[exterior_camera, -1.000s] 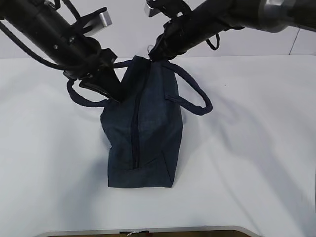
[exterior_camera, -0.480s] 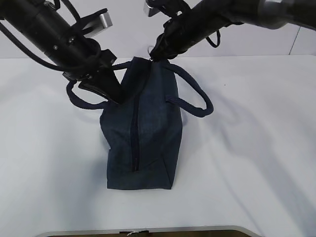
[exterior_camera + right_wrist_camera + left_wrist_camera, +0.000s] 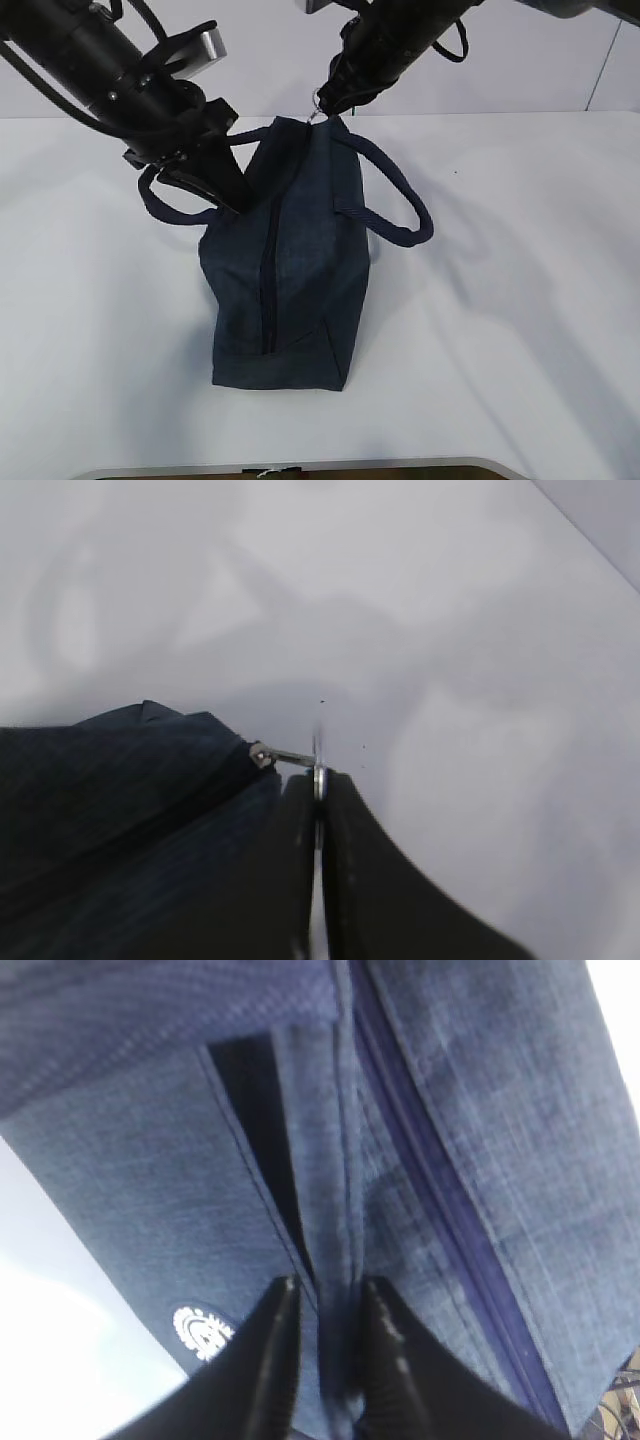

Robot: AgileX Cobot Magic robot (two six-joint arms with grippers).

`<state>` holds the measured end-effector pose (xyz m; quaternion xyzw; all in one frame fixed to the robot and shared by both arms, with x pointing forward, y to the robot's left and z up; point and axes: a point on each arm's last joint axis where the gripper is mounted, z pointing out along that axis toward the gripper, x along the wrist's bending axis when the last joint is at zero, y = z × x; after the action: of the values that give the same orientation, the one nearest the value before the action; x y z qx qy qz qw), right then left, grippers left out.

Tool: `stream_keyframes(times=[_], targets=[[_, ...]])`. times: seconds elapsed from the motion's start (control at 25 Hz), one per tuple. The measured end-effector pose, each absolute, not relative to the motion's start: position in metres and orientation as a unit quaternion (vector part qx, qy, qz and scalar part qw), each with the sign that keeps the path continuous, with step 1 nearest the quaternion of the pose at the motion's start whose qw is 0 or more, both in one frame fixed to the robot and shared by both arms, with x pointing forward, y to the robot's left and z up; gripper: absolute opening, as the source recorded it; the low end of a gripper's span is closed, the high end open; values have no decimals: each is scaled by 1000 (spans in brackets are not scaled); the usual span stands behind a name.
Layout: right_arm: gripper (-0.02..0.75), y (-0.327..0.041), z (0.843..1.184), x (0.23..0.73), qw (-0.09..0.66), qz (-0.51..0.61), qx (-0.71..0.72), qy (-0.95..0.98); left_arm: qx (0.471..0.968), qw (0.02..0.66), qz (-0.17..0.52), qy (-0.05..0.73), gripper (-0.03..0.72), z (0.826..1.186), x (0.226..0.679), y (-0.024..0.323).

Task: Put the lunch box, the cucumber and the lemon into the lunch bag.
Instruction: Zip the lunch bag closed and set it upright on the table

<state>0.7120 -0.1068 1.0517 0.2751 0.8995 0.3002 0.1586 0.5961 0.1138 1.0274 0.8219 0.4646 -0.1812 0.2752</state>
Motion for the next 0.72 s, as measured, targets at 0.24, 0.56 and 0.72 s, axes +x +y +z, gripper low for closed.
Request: stream_keyframes(times=[0.24, 0.56, 0.72], targets=[[5, -107, 1054, 711, 156, 297, 277, 901, 813, 269, -190, 480, 116, 1027, 595, 114], [5, -109, 1052, 707, 136, 281, 276, 909, 817, 284, -170, 471, 248, 1048, 602, 112], [5, -109, 1052, 704, 120, 270, 273, 915, 817, 306, -152, 464, 256, 1065, 608, 111]])
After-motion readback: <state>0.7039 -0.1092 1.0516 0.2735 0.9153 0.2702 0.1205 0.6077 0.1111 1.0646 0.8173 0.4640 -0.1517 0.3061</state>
